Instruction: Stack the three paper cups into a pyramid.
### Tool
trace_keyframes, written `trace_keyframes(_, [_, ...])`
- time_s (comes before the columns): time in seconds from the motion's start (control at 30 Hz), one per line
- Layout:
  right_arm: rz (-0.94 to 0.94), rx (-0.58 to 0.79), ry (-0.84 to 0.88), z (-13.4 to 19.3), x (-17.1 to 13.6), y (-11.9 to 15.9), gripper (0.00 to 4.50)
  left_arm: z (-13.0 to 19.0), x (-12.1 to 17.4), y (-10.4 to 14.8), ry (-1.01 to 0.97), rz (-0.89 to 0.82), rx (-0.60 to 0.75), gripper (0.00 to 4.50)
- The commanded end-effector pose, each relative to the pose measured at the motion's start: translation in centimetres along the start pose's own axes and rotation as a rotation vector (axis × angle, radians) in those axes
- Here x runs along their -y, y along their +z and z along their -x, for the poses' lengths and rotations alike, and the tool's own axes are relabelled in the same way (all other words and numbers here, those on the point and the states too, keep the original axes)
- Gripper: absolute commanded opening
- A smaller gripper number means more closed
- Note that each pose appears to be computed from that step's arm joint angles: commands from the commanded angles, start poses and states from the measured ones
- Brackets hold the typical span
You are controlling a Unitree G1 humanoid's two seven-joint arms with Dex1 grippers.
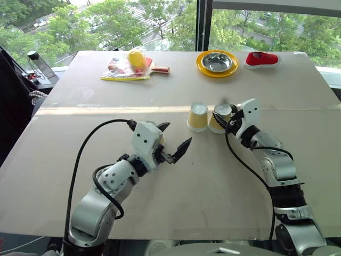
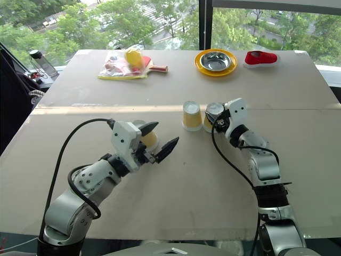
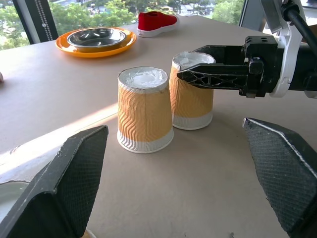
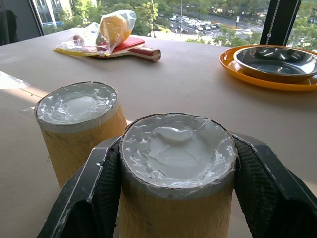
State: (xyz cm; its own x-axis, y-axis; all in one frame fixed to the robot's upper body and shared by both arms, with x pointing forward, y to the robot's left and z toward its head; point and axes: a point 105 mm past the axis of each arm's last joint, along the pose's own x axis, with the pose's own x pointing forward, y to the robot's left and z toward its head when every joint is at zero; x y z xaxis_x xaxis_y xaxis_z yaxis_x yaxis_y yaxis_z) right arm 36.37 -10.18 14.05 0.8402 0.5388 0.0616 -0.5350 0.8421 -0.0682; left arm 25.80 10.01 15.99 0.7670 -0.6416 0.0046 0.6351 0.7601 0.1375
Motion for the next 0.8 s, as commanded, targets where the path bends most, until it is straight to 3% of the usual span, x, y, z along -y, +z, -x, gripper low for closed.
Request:
trace_keyframes(0.03, [0.004, 0.009, 0.026, 0.0, -0.6, 0.2, 2.84, 0.1, 0.2, 1.2, -0.001, -0.031, 0.043, 4.50])
trace_keyframes(0.17, [0.000, 0.008, 0.008, 0.0, -0.2, 0.2, 4.23, 0.0, 0.1, 1.2, 0.000, -0.035, 0.045, 4.50])
trace_keyframes(0.2, [0.000, 0.010, 0.001, 0.0, -0.1, 0.3, 4.38, 0.0, 0.1, 1.2, 0.000, -0.035, 0.045, 4.50])
trace_keyframes(0.53, [0.016, -0.009, 0.016, 2.2, 0.8, 0.9, 4.38, 1.1, 0.7, 1.2, -0.016, -0.034, 0.054, 4.50])
trace_keyframes(0.7, [0.025, -0.092, 0.072, 5.2, 1.0, 0.0, 4.38, 2.6, 1.4, 1.2, -0.016, -0.054, 0.073, 4.50])
trace_keyframes(0.8, [-0.001, -0.166, 0.193, 8.0, 0.1, -0.6, 4.38, 3.6, 1.4, 1.6, 0.049, -0.089, 0.117, 4.50])
